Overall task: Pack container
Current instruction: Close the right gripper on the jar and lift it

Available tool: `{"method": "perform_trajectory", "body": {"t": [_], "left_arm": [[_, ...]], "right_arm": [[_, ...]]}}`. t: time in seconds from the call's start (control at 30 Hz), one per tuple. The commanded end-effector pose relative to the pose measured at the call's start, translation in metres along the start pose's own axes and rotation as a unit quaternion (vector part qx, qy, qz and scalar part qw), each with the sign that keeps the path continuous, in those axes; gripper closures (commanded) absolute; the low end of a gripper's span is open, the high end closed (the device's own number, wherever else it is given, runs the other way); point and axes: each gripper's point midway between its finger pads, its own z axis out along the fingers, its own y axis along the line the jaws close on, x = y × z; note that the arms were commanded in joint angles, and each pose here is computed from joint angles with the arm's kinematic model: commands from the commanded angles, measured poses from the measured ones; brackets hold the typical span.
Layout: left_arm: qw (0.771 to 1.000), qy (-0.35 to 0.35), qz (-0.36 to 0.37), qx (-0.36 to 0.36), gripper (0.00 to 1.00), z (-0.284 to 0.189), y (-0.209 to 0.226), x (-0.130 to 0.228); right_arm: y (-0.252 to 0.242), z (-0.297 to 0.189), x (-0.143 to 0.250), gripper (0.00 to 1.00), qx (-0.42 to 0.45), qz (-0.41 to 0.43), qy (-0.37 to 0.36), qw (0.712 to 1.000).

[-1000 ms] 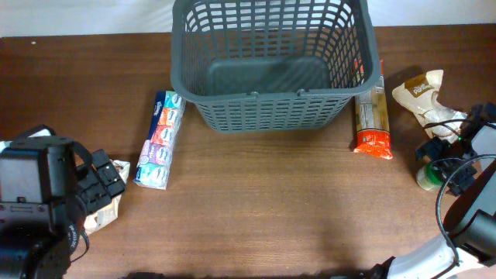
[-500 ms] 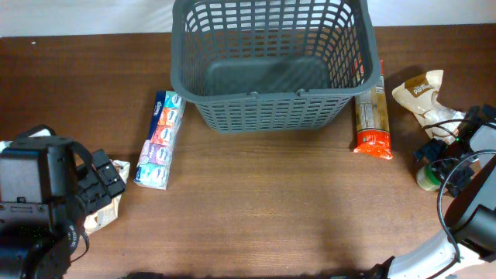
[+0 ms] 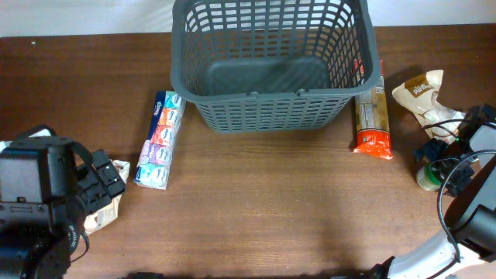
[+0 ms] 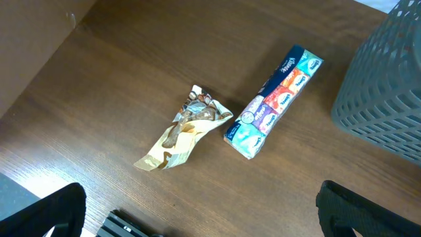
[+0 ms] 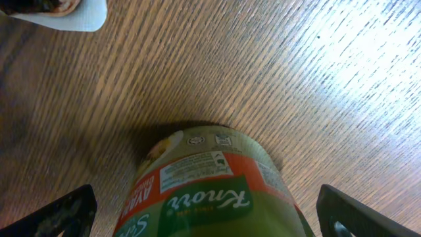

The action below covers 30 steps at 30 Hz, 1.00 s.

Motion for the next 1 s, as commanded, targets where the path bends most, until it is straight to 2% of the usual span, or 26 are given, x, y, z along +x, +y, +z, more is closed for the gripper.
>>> {"method": "perform_trajectory", "body": {"t": [0.0, 0.13, 0.23, 0.37, 0.5, 0.63, 0.7, 0.8, 0.97], "left_arm": [[1.000, 0.001, 0.004, 0.003, 0.00, 0.000, 0.000, 0.000], [1.000, 0.001, 0.004, 0.003, 0.00, 0.000, 0.000, 0.000], [1.000, 0.001, 0.004, 0.003, 0.00, 0.000, 0.000, 0.000], [1.000, 0.001, 0.004, 0.003, 0.00, 0.000, 0.000, 0.000], [1.000, 0.001, 0.004, 0.003, 0.00, 0.000, 0.000, 0.000], [1.000, 0.001, 0.004, 0.003, 0.00, 0.000, 0.000, 0.000], [1.000, 0.001, 0.004, 0.003, 0.00, 0.000, 0.000, 0.000], [1.000, 0.001, 0.004, 0.003, 0.00, 0.000, 0.000, 0.000], [1.000, 0.001, 0.004, 0.003, 0.00, 0.000, 0.000, 0.000]], "right_arm": [[-0.001, 0.005, 0.003, 0.01, 0.002, 0.002, 0.009, 1.000], [-0.001, 0.005, 0.003, 0.03, 0.002, 0.002, 0.009, 1.000], [-0.001, 0.005, 0.004, 0.13, 0.002, 0.002, 0.010, 1.000], [-0.002, 0.005, 0.004, 0.32, 0.003, 0.002, 0.012, 1.000], [-0.002, 0.005, 0.005, 0.46, 0.003, 0.002, 0.013, 1.000], [-0.003, 0.005, 0.007, 0.48, 0.006, 0.001, 0.018, 1.000], [-0.004, 0.005, 0.008, 0.60, 0.007, 0.001, 0.020, 1.000], [-0.003, 0.005, 0.009, 0.96, 0.006, 0.001, 0.021, 1.000], [0.008, -0.001, 0.011, 0.96, -0.026, 0.002, 0.034, 0.999]]}}
